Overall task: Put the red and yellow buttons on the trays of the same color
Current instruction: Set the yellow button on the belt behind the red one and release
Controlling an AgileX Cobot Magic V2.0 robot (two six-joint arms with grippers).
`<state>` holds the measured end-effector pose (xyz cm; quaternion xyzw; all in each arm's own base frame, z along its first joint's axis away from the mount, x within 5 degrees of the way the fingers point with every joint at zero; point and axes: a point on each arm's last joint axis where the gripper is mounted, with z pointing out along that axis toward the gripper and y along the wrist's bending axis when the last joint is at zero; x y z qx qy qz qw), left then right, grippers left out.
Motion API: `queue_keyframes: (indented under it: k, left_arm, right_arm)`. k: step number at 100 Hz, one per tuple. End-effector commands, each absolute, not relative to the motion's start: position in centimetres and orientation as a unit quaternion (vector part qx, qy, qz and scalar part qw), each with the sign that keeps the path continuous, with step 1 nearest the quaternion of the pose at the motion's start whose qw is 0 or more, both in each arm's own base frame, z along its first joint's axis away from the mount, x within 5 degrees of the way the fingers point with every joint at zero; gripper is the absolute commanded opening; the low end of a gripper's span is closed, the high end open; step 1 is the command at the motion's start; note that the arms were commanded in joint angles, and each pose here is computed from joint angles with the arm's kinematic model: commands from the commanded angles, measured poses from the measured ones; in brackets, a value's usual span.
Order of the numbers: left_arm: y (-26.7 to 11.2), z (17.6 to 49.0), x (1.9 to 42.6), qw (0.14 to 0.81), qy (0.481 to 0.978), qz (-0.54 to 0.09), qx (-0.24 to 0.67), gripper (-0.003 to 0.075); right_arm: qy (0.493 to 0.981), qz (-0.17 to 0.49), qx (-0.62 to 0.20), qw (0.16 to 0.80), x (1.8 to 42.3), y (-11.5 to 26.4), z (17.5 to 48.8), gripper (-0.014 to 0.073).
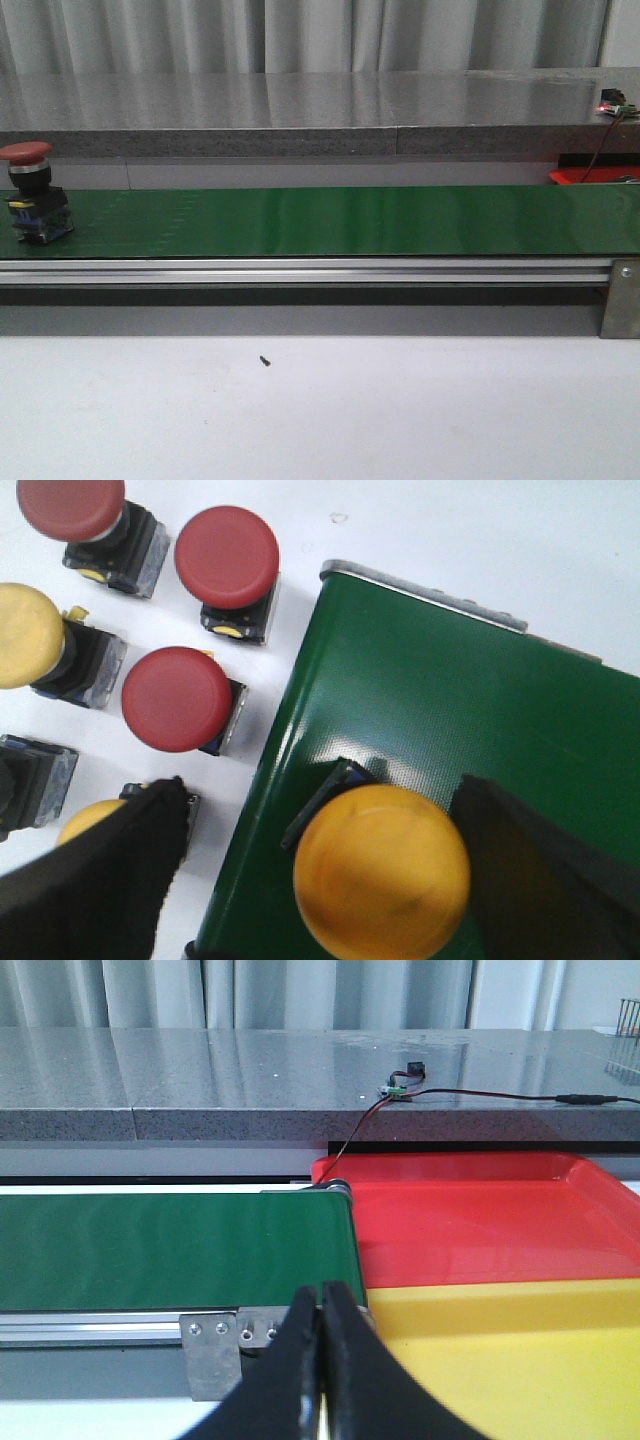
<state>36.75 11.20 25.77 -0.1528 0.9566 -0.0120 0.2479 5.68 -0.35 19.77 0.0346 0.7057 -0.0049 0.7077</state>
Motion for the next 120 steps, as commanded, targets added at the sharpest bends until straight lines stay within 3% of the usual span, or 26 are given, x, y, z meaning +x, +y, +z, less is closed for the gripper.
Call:
queue_keyframes:
  k: [1, 20, 30, 37, 59, 88, 120]
  left_arm:
    - [10.6, 29.0, 36.8, 0.308, 0.940, -0.020, -0.148, 0.0564]
    - [9.6, 30.7, 36.1, 0.323, 0.936, -0.049, -0.129, 0.0559]
    - [8.8, 31.9, 35.2, 0.334, 0.935, -0.047, -0.112, 0.0491]
    - [8.3, 32.5, 34.4, 0.341, 0.933, -0.046, -0.105, 0.0392]
    - [5.7, 34.2, 31.5, 0.359, 0.930, -0.046, -0.062, -0.0020]
    - [2.1, 35.0, 26.5, 0.374, 0.925, -0.060, -0.019, -0.0020]
    - [0.9, 34.7, 19.7, 0.400, 0.915, -0.057, -0.008, -0.0020]
  right_arm:
    - [0.663, -0.008, 0.028, 0.748, 5.4, -0.3, 21.2, -0.0066]
    - [0.663, -0.008, 0.028, 0.748, 5.4, -0.3, 21.2, -0.0066]
    - [0.663, -0.008, 0.028, 0.748, 5.4, -0.3, 21.2, -0.0066]
    - [0.663, -0.008, 0.028, 0.748, 5.4, -0.3, 21.2, -0.0066]
    - [0.663, -0.008, 0.028, 0.748, 5.4, -0.3, 21.2, -0.0066]
    - [0.663, -0.008, 0.028, 0.748, 5.4, -0.3, 21.2, -0.0066]
    - [0.663, -0.008, 0.028, 0.748, 5.4, -0.3, 21.2, -0.0066]
